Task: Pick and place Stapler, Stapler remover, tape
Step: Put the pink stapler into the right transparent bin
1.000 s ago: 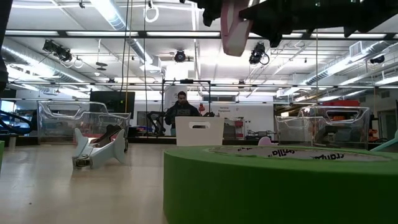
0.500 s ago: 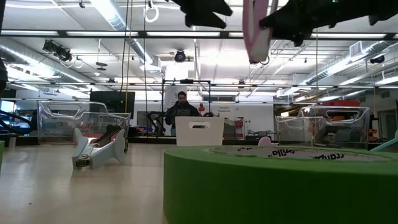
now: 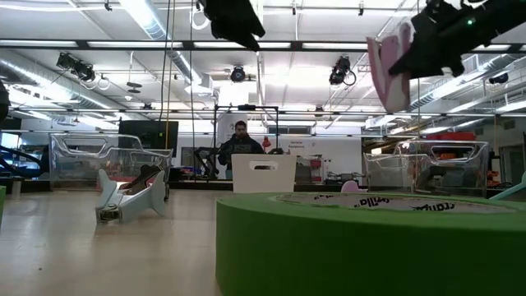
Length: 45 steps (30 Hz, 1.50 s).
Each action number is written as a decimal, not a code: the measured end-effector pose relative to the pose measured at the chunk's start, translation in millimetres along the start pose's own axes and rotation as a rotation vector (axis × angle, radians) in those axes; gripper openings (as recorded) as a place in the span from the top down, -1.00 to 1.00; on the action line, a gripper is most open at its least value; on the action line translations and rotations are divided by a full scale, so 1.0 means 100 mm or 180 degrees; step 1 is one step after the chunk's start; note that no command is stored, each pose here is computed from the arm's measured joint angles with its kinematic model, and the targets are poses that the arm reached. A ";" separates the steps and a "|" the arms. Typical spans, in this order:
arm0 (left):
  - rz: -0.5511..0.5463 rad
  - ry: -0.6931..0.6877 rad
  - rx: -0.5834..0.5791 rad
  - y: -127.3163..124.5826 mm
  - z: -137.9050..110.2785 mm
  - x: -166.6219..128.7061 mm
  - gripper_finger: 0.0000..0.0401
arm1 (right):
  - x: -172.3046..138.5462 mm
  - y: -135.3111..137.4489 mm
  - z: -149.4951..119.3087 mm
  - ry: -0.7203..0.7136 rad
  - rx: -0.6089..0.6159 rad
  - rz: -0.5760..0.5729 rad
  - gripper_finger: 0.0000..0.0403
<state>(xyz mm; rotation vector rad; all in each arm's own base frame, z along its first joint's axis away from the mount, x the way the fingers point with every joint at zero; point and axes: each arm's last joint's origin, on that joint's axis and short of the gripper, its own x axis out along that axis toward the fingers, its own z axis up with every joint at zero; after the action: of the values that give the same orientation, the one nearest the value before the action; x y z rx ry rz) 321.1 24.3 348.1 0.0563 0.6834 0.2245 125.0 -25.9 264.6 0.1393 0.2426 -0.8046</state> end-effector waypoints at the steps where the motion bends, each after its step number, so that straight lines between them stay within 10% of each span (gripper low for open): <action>1: -0.0003 0.0019 0.0000 0.00 -0.01 0.00 -0.45 | -0.01 -0.04 -0.01 0.0012 0.0006 -0.0080 0.31; 17: -0.0147 0.0061 0.0070 -0.09 -0.02 0.00 -0.45 | -0.07 -0.55 -0.56 -0.0011 0.0907 -0.0880 0.31; 24: -0.0168 0.0066 0.0095 -0.11 -0.02 -0.01 -0.45 | 0.08 -0.52 -0.73 -0.0224 0.1025 0.0073 0.31; 45: -0.0333 0.0073 0.0150 -0.12 -0.03 0.00 -0.45 | 0.33 -0.83 -0.93 -0.0094 0.1238 -0.0524 0.31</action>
<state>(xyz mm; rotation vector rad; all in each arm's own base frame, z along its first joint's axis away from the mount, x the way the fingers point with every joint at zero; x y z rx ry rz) 321.6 12.0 344.5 0.0630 0.7126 0.1088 71.8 -85.8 163.3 0.4776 0.0672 -1.0115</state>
